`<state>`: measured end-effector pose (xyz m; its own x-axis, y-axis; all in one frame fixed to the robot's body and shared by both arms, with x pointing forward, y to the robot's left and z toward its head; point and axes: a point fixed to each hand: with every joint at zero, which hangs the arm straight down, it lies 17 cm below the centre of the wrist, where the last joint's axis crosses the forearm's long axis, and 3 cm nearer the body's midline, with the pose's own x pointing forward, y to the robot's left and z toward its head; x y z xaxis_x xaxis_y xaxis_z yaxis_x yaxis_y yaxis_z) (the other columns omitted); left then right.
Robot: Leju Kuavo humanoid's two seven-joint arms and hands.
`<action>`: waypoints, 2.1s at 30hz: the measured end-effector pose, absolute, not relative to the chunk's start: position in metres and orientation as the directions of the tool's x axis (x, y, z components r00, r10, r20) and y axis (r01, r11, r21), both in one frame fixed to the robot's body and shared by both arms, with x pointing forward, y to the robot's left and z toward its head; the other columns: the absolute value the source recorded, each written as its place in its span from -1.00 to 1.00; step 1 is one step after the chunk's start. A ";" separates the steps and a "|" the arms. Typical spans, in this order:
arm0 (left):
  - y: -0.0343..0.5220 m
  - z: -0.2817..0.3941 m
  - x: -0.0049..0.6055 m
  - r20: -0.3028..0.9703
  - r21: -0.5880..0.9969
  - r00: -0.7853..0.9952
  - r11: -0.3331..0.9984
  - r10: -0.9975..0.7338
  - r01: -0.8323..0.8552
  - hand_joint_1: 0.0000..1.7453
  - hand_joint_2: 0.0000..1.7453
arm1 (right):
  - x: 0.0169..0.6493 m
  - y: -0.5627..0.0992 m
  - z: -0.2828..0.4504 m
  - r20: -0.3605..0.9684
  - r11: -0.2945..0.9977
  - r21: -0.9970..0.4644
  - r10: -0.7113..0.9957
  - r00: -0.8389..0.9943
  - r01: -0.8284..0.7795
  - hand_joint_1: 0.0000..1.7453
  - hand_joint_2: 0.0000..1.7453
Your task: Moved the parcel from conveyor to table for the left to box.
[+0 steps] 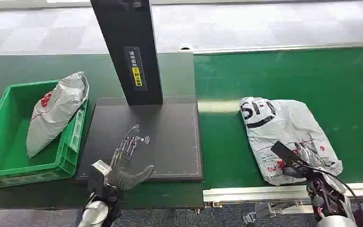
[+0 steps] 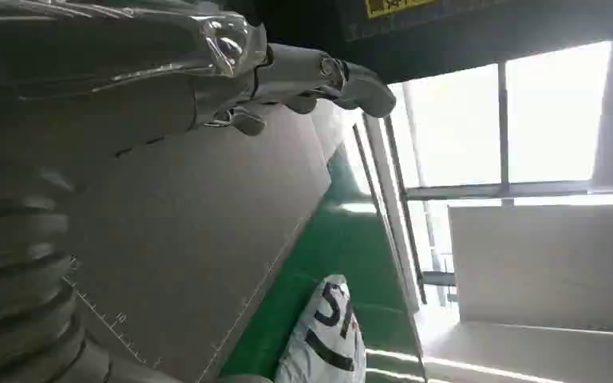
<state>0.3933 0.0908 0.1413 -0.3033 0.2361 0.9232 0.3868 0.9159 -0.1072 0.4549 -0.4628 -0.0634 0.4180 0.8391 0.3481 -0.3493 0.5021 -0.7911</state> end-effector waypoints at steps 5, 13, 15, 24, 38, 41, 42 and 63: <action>0.093 0.139 0.390 0.924 -0.120 -0.293 0.915 0.244 0.386 -1.00 1.00 | 0.472 -0.448 -0.038 0.480 0.558 -0.798 0.817 0.320 -0.226 1.00 1.00; 0.096 0.139 0.388 0.922 -0.133 -0.291 0.912 0.258 0.388 -1.00 1.00 | 0.492 -0.395 0.053 0.655 0.656 -0.754 0.755 -0.042 0.028 1.00 1.00; 0.096 0.141 0.388 0.920 -0.132 -0.296 0.912 0.259 0.388 -1.00 1.00 | 0.490 -0.384 0.067 0.644 0.650 -0.758 0.759 -0.095 0.052 1.00 1.00; 0.102 0.144 0.392 0.913 -0.137 -0.315 0.923 0.259 0.360 -1.00 1.00 | 0.476 -0.349 0.125 0.632 0.685 -0.706 0.723 -0.279 0.177 1.00 1.00; 0.182 0.211 0.416 0.812 -0.251 -0.550 0.968 0.194 -0.028 -1.00 1.00 | 0.416 -0.304 0.262 0.436 0.701 -0.459 0.713 -0.550 0.545 1.00 1.00; 0.196 0.222 0.420 0.798 -0.271 -0.576 0.959 0.178 -0.078 -1.00 1.00 | 0.416 -0.256 0.255 0.325 0.643 -0.569 0.748 -0.578 0.512 1.00 1.00; 0.200 0.225 0.420 0.792 -0.282 -0.583 0.955 0.179 -0.091 -1.00 1.00 | 0.416 -0.240 0.251 0.294 0.625 -0.598 0.753 -0.589 0.502 1.00 1.00; 0.246 0.269 0.420 0.734 -0.316 -0.675 0.918 0.077 -0.239 -1.00 1.00 | 0.443 -0.090 0.031 0.239 0.109 -0.968 0.668 -0.704 -0.226 1.00 1.00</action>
